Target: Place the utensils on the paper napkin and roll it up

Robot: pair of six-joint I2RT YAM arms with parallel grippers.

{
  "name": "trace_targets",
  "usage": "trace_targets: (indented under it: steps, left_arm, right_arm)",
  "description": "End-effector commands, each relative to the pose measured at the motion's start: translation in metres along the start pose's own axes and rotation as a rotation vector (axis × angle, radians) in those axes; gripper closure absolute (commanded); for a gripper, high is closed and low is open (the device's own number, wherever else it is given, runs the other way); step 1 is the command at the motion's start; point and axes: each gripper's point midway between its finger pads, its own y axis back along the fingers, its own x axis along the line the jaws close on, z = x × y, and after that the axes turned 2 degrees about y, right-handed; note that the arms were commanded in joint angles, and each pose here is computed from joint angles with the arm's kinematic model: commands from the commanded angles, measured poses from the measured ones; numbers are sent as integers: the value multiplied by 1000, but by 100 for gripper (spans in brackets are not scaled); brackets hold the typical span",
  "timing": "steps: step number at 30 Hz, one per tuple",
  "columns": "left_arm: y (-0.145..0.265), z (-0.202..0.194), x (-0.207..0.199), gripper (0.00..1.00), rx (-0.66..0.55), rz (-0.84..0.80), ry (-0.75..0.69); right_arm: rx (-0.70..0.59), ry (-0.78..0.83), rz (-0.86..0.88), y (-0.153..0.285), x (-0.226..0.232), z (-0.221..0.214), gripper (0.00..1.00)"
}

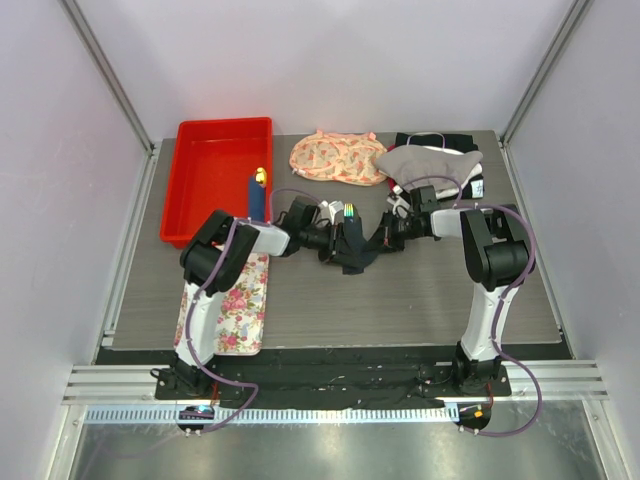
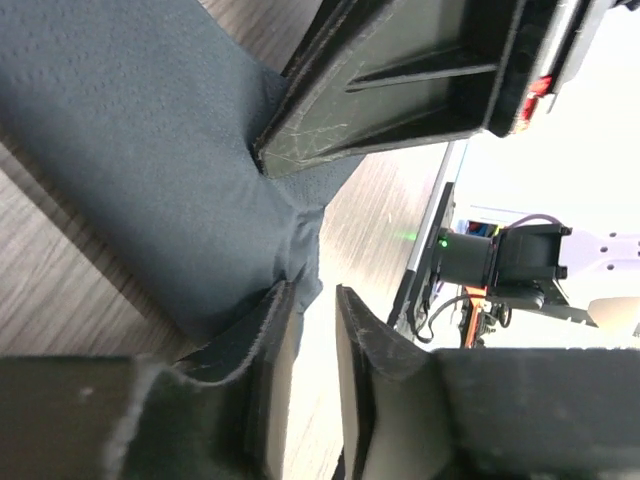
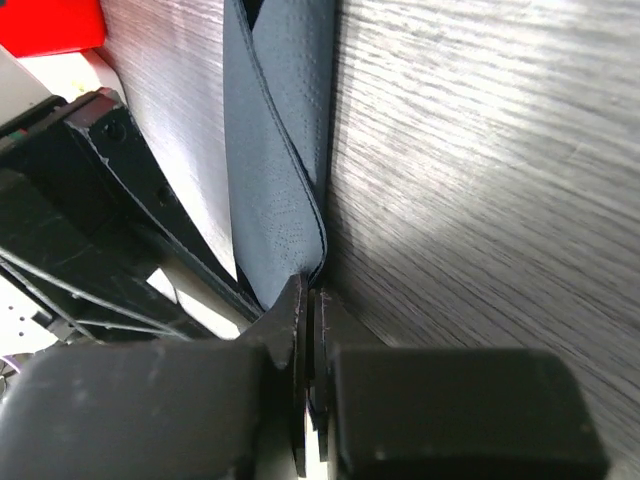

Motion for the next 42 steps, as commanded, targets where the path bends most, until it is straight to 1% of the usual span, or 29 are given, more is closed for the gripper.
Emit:
trace_targets:
  steps: [1,2,4,6,8,12,13,15,18,20,24,27,28,31,32,35,36,38,40,41,42]
  left_arm:
    - [14,4,0,69,-29,20,-14]
    - [16,4,-5,65,-33,3,-16]
    - [25,5,-19,61,-53,-29,-1]
    - [31,12,-32,60,-81,-78,-17]
    - [37,17,-38,60,-111,-88,-1]
    - [46,28,-35,63,-157,-67,28]
    - [46,29,-33,65,-160,-57,35]
    - [43,33,-33,66,-165,-47,29]
    - [34,37,-34,71,-157,-47,21]
    - [27,36,-33,76,-148,-46,21]
    - [8,29,-31,78,-115,-50,9]
    - [-5,20,-5,80,-90,-4,59]
    - [-9,15,11,84,-79,37,82]
    - [-12,2,33,89,-40,91,98]
    - [-12,-7,46,90,-22,130,110]
    - [-10,-21,63,98,11,185,114]
    - [-8,-26,67,99,23,202,125]
    - [-6,-35,73,100,53,233,115]
    - [-5,-36,74,100,61,238,104]
    - [-5,-37,73,100,70,240,96]
    - [-5,-37,73,100,72,239,95]
  right_arm:
    - [33,-32,-152,-6,-39,-26,99]
    - [30,-39,-165,-6,-41,-27,99]
    - [30,-54,-195,-6,-49,-31,99]
    - [36,-72,-209,-7,-53,-34,99]
    - [33,-86,-244,-5,-60,-36,99]
    - [35,-95,-334,-1,-77,-43,99]
    - [39,-98,-351,-1,-80,-45,99]
    - [42,-108,-394,1,-89,-47,99]
    - [37,-108,-423,3,-93,-47,99]
    - [34,-107,-437,4,-95,-46,99]
    - [44,-124,-465,5,-101,-48,99]
    - [46,-128,-465,4,-101,-50,99]
    - [43,-130,-460,5,-99,-49,99]
    - [37,-117,-439,7,-92,-47,99]
    - [33,-109,-409,8,-84,-45,99]
    - [26,-99,-355,10,-70,-42,99]
    - [24,-83,-342,12,-63,-39,96]
    - [-6,-56,-296,19,-50,-24,72]
    - [-41,-23,-277,24,-41,-8,56]
    - [-54,6,-268,26,-36,-1,45]
    - [-65,19,-267,27,-34,5,42]
